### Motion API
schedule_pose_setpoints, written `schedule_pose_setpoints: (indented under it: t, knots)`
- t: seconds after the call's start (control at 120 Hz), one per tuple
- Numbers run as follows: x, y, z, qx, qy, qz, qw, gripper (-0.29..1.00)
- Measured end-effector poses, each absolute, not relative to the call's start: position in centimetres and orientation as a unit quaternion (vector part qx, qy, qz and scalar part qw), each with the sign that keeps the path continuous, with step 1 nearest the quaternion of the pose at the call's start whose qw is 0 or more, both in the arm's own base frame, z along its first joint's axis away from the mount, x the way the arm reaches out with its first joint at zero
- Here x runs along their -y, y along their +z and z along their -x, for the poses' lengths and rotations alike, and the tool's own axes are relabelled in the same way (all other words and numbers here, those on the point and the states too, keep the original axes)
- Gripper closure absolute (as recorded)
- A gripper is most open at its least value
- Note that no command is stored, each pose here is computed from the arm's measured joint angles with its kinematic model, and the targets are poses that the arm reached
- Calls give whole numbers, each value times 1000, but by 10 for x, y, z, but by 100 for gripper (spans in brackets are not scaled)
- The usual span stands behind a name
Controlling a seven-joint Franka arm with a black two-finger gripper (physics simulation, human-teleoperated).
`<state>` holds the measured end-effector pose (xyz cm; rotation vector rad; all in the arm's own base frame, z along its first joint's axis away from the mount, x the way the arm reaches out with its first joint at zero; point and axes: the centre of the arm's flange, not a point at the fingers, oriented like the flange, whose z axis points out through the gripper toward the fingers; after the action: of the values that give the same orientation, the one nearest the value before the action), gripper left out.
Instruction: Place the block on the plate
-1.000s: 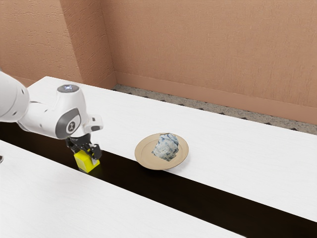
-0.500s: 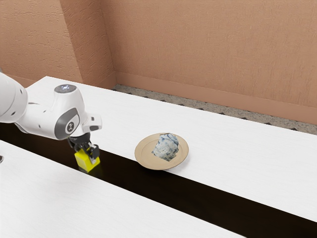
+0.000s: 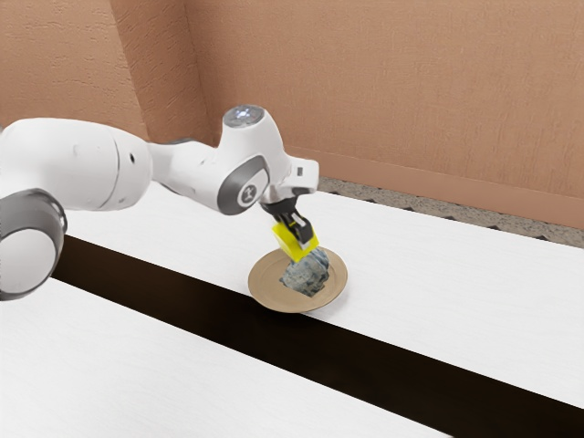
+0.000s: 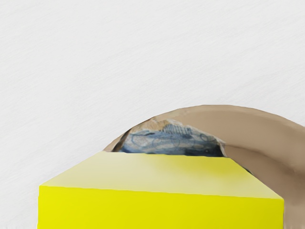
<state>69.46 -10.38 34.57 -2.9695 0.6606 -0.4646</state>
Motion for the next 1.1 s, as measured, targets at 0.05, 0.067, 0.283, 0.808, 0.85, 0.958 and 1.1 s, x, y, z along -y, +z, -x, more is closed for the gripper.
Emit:
schedule_pose_setpoints:
  t: [0.05,0.067,0.283,0.808,0.85,0.958,1.1]
  knots:
    - [106,342,-689,-213,-136,967,25,31]
    - [106,339,-686,-211,-130,969,22,31]
    - [105,317,-672,-201,-83,976,4,31]
    - [110,348,-694,-204,-108,973,-2,10]
    - [112,375,-692,-206,-122,971,-2,9]
    - [109,471,-665,-211,-150,966,4,6]
    - [78,580,-612,-173,-141,975,13,4]
